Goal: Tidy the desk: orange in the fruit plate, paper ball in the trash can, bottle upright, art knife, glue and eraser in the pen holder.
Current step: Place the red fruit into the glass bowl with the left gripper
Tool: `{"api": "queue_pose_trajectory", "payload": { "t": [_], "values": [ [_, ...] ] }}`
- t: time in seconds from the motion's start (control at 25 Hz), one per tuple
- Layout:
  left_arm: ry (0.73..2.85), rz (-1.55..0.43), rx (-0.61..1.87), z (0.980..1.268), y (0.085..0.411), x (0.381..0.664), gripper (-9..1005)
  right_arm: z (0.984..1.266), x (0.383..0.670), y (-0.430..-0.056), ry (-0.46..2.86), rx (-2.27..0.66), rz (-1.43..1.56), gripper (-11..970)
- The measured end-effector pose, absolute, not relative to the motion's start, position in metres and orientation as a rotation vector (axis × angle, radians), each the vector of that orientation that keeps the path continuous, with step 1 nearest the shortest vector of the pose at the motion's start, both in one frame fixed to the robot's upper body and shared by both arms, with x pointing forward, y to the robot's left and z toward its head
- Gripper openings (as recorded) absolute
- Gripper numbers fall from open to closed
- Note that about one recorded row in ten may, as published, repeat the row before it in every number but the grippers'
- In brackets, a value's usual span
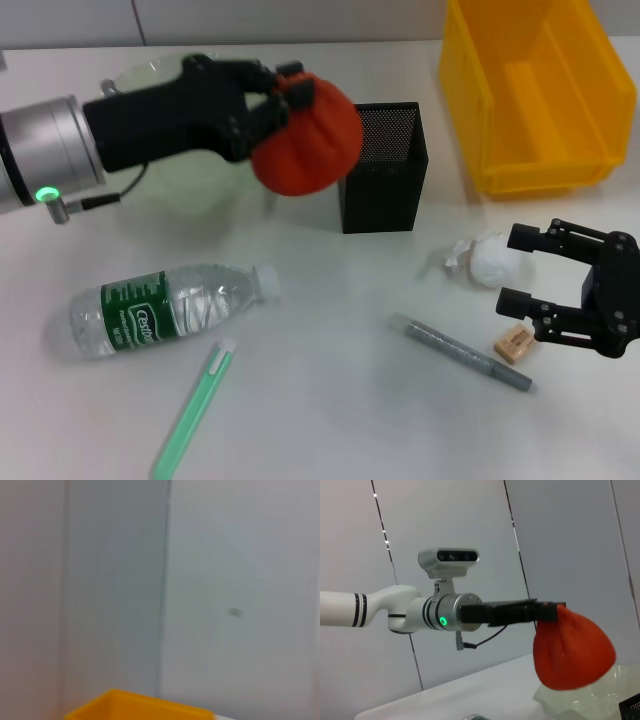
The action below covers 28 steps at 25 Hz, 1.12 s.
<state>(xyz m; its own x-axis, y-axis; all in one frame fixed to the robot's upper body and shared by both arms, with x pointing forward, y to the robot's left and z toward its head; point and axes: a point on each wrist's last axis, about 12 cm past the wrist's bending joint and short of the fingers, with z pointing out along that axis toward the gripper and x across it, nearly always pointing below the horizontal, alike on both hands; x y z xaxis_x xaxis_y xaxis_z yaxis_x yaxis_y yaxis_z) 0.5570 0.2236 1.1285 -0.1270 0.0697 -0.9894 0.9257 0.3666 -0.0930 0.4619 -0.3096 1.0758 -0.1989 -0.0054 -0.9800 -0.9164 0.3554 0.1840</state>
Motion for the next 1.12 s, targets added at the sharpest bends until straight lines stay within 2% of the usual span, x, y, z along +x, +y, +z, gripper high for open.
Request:
{"api": "queue_pose_trajectory", "payload": {
  "t": [0.24, 0.48, 0.68, 1.12],
  "values": [
    [1.557, -0.820, 0.769, 1.127, 0.247, 0.577, 203, 1.076, 0.464, -0.307, 1.522, -0.866, 1.061, 766],
    [1.590, -0.715, 0.687, 1.126, 0.262, 0.584, 221, 1.076, 0.467, -0.304, 1.514, -0.865, 1.069, 766],
    [1.643, -0.589, 0.666, 1.110, 0.268, 0.589, 236, 1.075, 0.467, -0.301, 1.497, -0.864, 1.072, 766],
    [1.705, -0.526, 0.630, 1.096, 0.273, 0.591, 270, 1.075, 0.466, -0.301, 1.496, -0.856, 1.072, 767]
  ]
}}
